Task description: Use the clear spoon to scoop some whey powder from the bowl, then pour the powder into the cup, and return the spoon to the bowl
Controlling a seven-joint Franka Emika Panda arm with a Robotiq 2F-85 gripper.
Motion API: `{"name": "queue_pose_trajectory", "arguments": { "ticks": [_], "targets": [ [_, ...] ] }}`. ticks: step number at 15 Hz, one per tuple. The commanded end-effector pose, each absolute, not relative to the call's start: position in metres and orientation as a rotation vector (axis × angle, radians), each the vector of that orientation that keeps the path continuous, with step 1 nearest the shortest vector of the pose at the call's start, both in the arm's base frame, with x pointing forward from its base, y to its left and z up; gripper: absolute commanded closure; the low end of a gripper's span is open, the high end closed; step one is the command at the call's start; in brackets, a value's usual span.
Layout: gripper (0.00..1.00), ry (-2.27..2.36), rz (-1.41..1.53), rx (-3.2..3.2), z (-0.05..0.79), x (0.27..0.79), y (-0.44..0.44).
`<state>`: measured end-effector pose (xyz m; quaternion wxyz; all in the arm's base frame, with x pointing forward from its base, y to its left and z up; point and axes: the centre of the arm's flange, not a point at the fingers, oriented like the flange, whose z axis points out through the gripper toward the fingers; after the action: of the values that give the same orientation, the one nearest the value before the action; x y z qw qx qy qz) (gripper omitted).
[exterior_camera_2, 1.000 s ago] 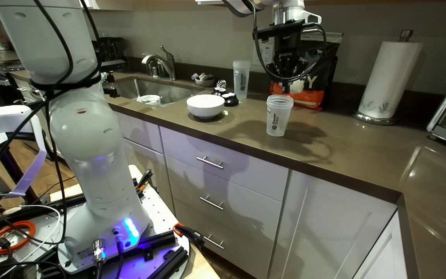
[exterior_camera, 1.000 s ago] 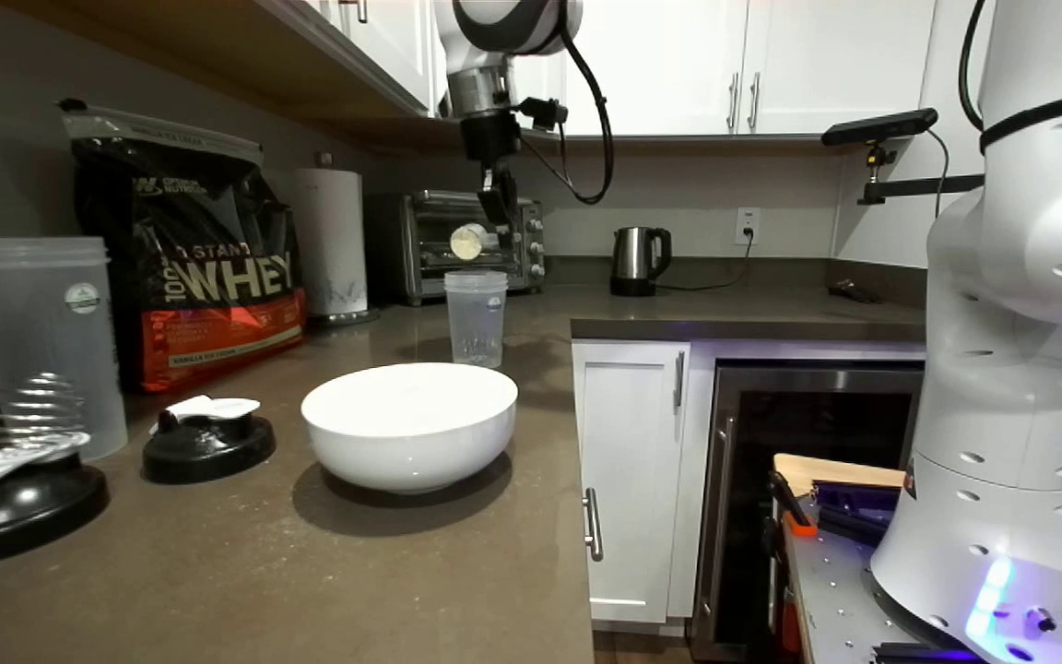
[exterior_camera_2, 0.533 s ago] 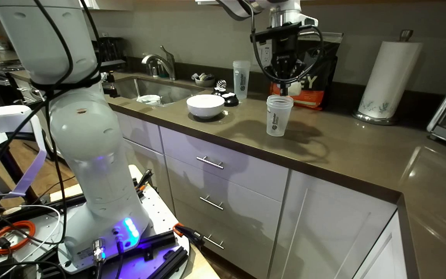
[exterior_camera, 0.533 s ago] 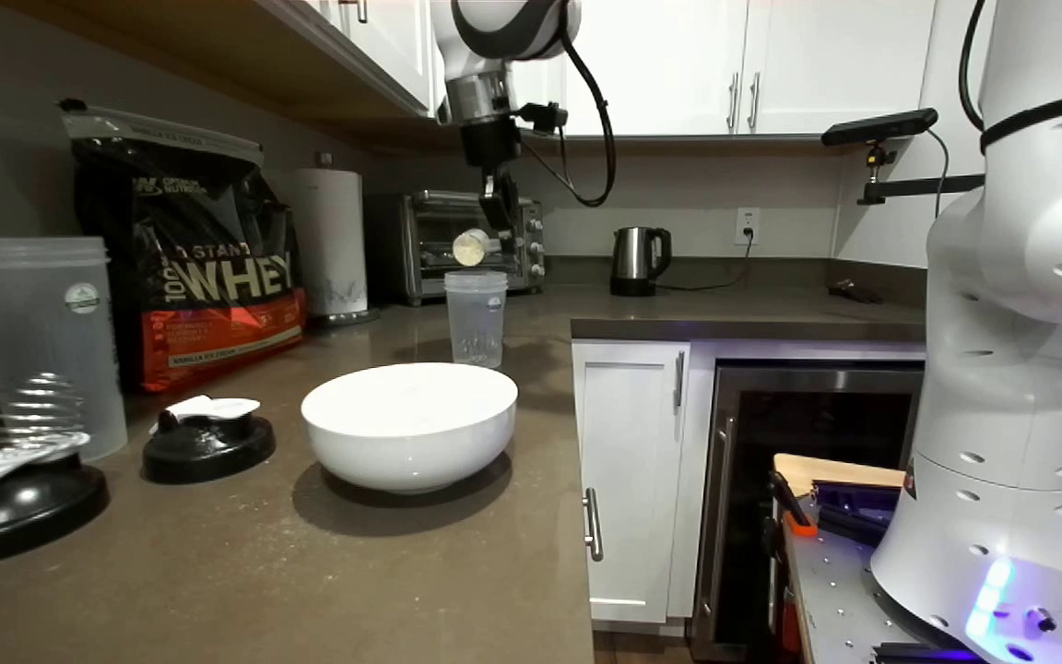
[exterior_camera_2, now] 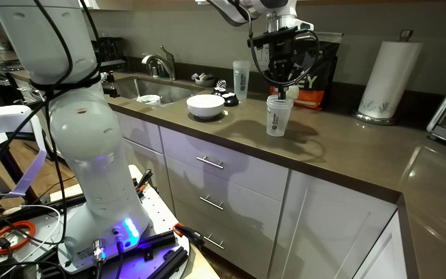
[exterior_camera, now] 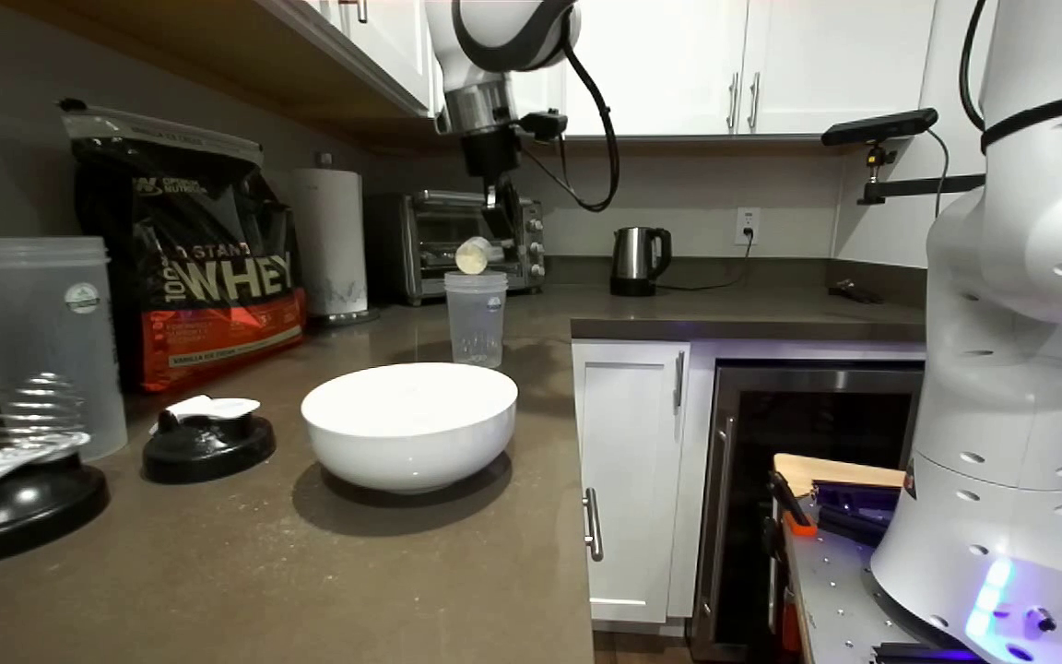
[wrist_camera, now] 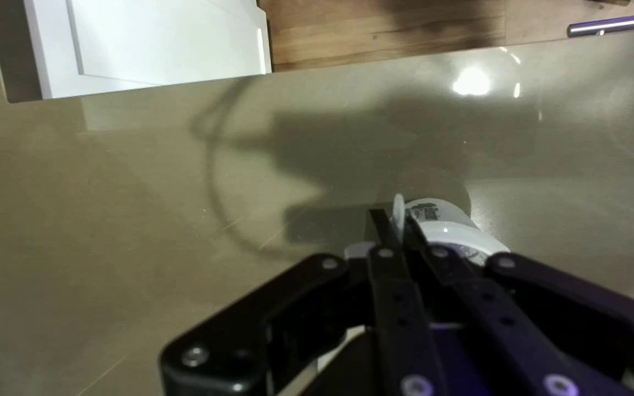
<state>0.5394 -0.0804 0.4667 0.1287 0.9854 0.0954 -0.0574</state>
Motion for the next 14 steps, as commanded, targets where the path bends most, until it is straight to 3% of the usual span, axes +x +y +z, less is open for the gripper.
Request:
{"name": "queue_pose_trajectory", "arguments": {
  "ticks": [1, 14],
  "targets": [
    [0.99, 0.264, -0.122, 2.814, 0.469, 0.534, -0.076],
    [0.99, 0.272, -0.054, 2.752, 0.505, 0.522, -0.066]
  ]
}}
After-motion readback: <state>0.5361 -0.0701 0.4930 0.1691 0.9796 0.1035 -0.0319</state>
